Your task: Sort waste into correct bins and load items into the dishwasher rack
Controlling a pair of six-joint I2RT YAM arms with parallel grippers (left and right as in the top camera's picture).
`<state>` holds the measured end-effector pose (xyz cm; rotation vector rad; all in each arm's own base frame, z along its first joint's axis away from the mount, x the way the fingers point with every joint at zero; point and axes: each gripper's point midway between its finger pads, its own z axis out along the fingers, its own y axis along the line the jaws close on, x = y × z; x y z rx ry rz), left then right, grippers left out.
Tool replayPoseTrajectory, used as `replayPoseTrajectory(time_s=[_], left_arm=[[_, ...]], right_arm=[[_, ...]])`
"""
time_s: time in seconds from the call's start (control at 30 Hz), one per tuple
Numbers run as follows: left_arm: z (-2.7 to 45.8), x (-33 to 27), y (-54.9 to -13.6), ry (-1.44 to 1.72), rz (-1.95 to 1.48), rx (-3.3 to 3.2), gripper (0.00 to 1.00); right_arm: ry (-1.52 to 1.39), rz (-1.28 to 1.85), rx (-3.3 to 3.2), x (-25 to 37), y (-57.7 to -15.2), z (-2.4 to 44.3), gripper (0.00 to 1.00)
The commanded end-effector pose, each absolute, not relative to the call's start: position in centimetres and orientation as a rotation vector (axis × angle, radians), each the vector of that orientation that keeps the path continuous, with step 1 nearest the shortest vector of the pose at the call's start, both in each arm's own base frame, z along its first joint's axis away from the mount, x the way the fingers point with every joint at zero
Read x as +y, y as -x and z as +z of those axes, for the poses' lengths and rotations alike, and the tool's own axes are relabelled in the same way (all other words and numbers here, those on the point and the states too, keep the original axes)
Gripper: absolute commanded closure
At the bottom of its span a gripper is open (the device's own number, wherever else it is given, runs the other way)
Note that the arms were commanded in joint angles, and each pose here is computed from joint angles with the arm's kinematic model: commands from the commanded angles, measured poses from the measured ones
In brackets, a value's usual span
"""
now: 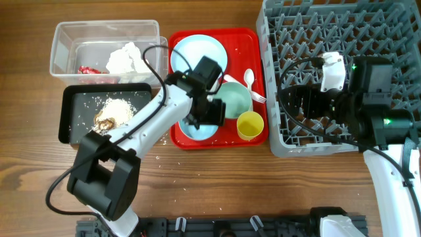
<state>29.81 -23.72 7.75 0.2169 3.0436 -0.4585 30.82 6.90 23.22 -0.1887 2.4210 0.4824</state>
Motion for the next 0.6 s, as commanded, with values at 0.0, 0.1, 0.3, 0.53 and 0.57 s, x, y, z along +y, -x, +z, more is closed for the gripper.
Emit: replayPoseTrajectory(time_s=[0.0,0.1,0.3,0.53,0.57], left_arm=[[12.8,-27.5,-31.4,-0.478,-0.709,2.864,0.3],[10.9,-29.3,-30.6,-0.615,-0.703,2.861,0.32],[5.5,-31.7,-28.1,-0.748,-0.595,2.959,0.63],[15.7,-30.7,-31.3,-0.52,-0.982,2.848,0.96],[17.9,-30.1,-31.9,-0.488,-1.088,2.795,0.96]], right_arm=[[0.175,0.473,2.416,6.7,-31.3,23.6,0.0],[0.175,0.472,2.413,6.7,-31.3,23.7,0.0],[0.175,0.473,2.415,6.7,-31.3,23.6,0.0],[0.075,0.511,2.43,6.7,-31.3,23.6,0.0],[0.062,0.541,2.43,7.0,-31.2,23.7,0.0]])
